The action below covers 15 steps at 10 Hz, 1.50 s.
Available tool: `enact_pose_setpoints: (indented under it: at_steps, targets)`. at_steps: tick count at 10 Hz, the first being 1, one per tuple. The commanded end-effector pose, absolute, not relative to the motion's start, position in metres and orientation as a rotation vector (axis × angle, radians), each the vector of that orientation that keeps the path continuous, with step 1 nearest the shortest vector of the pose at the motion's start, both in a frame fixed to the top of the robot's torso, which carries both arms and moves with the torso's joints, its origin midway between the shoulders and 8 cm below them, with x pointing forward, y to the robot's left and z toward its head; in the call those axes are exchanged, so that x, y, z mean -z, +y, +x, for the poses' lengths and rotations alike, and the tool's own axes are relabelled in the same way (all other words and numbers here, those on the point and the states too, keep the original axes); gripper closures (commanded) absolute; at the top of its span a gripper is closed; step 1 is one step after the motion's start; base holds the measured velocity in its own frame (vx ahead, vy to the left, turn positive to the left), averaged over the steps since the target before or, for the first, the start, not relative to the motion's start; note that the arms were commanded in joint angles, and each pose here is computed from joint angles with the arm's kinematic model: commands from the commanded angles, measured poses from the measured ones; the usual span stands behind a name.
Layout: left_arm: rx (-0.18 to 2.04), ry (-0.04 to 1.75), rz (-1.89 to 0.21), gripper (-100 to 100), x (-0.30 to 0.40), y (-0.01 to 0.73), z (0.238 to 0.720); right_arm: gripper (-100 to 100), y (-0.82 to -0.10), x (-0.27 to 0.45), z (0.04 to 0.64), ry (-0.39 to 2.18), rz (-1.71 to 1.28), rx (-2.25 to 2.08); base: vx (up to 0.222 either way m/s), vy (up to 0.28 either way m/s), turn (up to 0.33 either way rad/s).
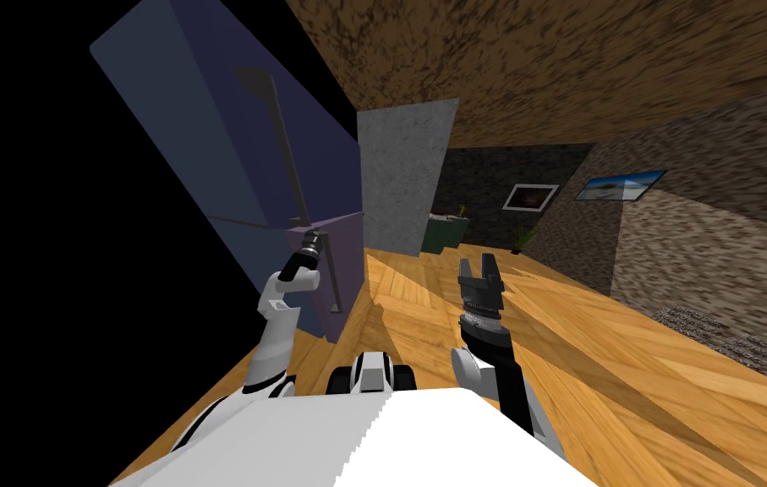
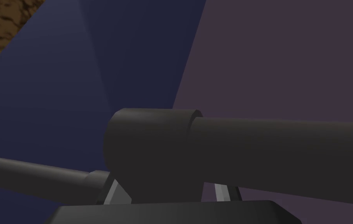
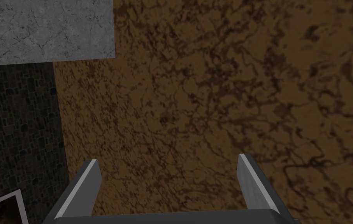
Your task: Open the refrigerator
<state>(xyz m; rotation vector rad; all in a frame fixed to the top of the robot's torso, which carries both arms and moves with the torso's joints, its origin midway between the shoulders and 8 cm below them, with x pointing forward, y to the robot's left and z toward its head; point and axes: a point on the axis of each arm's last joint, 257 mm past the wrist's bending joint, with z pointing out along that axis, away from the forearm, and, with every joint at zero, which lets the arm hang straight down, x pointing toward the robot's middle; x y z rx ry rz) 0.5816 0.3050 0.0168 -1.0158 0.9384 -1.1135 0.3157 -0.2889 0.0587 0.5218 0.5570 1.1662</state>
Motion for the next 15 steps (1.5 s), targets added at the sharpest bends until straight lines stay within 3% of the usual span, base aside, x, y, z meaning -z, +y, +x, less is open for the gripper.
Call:
enact_pose_setpoints:
  at_steps: [1, 15]
  targets:
    - [1.117, 0.946, -1.026, 100, -0.016, 0.303, 0.599, 0, -0.289, -0.059, 0.316, 0.557, 0.522, -1.166, -0.020, -0.060, 0.021]
    - [1.057, 0.888, -1.078, 100, -0.020, 0.337, 0.665, 0, -0.289, -0.059, 0.316, 0.557, 0.522, -1.166, -0.042, -0.074, 0.024]
